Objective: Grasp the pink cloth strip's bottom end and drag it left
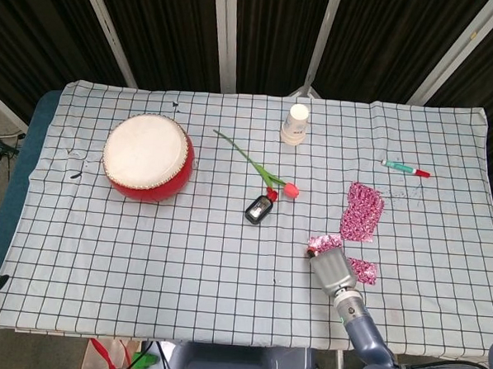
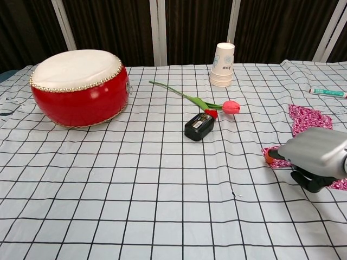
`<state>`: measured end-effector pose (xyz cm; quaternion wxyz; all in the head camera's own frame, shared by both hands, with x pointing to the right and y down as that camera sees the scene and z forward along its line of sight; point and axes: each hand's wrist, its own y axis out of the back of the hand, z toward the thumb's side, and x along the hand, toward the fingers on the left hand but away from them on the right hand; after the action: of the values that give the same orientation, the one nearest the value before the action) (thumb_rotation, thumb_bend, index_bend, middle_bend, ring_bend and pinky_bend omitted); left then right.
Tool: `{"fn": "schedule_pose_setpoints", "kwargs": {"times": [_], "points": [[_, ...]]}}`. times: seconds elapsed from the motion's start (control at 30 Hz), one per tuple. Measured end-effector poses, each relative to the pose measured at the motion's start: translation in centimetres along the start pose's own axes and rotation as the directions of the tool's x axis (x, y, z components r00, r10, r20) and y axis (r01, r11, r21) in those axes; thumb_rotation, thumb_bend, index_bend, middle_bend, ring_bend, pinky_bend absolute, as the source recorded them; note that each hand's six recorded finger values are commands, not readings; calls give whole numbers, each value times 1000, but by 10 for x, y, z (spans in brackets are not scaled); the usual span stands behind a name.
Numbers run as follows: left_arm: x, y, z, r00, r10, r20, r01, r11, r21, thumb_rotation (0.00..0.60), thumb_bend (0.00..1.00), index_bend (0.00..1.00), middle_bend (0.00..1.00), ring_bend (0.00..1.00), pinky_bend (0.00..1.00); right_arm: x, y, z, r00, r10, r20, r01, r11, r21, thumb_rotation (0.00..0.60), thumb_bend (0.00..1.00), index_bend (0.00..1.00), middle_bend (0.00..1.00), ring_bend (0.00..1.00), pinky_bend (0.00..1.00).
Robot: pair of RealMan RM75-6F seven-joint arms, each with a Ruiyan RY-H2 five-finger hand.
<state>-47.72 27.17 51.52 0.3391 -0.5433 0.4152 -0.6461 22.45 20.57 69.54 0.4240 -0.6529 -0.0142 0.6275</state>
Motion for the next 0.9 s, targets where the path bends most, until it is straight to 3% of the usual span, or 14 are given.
{"fn": "schedule_pose_setpoints", "kwargs": {"times": [0.3, 0.73, 0.9], "points": [[0, 1, -2, 1000, -1, -2, 1, 1000, -2, 600, 246, 131, 6, 0, 19, 1, 16, 5, 999, -35, 1, 35, 999, -23, 600, 682, 210, 803, 738, 482], [0, 0, -1, 1000, -1, -4, 1, 1000, 2, 600, 247, 132, 6, 0, 19, 27, 49, -45, 989, -114, 92, 121, 990, -75, 600, 683, 209, 795, 730, 482], [-1, 0, -1, 1000, -2, -3, 2, 1000, 4, 600, 247, 132, 6, 0, 20, 49, 43, -65, 987, -105, 122, 122, 983, -137, 600, 680, 103, 456, 498, 341]]}}
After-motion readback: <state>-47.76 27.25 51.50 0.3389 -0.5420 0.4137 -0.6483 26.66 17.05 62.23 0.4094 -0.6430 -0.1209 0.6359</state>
